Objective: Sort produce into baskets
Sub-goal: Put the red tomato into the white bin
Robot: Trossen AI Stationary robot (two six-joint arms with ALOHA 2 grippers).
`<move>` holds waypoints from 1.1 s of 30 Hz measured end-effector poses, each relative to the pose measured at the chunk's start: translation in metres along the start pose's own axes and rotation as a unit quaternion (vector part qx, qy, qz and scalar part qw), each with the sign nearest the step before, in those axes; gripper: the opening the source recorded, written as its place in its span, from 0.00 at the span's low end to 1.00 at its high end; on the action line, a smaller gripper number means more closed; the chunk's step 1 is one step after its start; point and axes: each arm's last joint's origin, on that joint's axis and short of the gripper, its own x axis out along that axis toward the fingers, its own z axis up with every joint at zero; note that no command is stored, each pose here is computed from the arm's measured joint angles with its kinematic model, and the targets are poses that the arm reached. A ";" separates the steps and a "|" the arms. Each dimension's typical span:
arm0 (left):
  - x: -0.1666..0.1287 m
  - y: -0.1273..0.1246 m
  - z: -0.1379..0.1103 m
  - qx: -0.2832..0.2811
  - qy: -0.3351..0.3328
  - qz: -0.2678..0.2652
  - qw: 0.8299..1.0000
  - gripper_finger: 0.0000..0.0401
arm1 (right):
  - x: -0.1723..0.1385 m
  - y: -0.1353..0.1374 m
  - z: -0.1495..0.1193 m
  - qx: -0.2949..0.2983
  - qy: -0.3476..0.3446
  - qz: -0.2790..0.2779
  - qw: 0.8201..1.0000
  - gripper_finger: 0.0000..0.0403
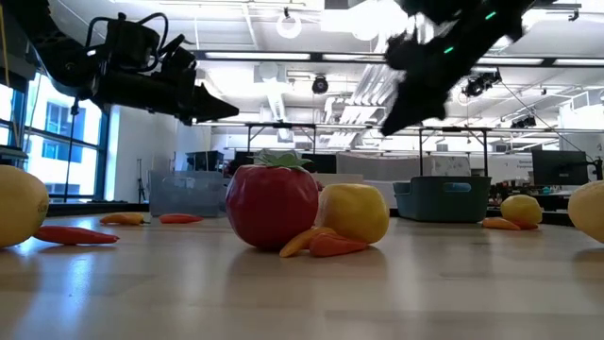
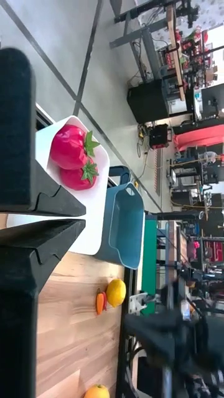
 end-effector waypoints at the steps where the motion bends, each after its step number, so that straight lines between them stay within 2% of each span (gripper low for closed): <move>1: 0.000 0.000 0.000 0.000 0.000 0.000 1.000 0.01 | -0.007 0.005 -0.006 0.006 0.017 0.008 1.000 0.00; 8: 0.000 0.000 0.000 0.015 0.000 0.000 1.000 0.01 | -0.046 0.037 -0.047 0.078 0.145 0.051 0.985 0.01; 11: 0.000 0.000 0.000 0.020 0.000 0.000 1.000 0.01 | -0.057 0.051 -0.064 0.101 0.189 0.058 0.975 0.05; 14: 0.000 0.000 0.000 0.021 0.000 0.000 1.000 0.01 | -0.067 0.064 -0.077 0.142 0.223 0.070 0.962 0.15; 22: 0.000 0.000 0.000 0.017 0.000 0.000 1.000 0.01 | -0.087 0.088 -0.105 0.211 0.299 0.078 0.927 0.52; 25: 0.000 0.000 0.000 0.018 -0.001 0.000 1.000 0.01 | -0.088 0.095 -0.114 0.221 0.336 0.072 0.913 0.61; 28: 0.000 0.000 0.000 0.020 0.000 0.000 1.000 0.01 | -0.088 0.100 -0.117 0.216 0.374 0.044 0.901 0.63; 33: 0.000 0.000 0.000 0.019 0.000 0.000 1.000 0.01 | -0.091 0.113 -0.108 0.156 0.412 -0.029 0.897 0.63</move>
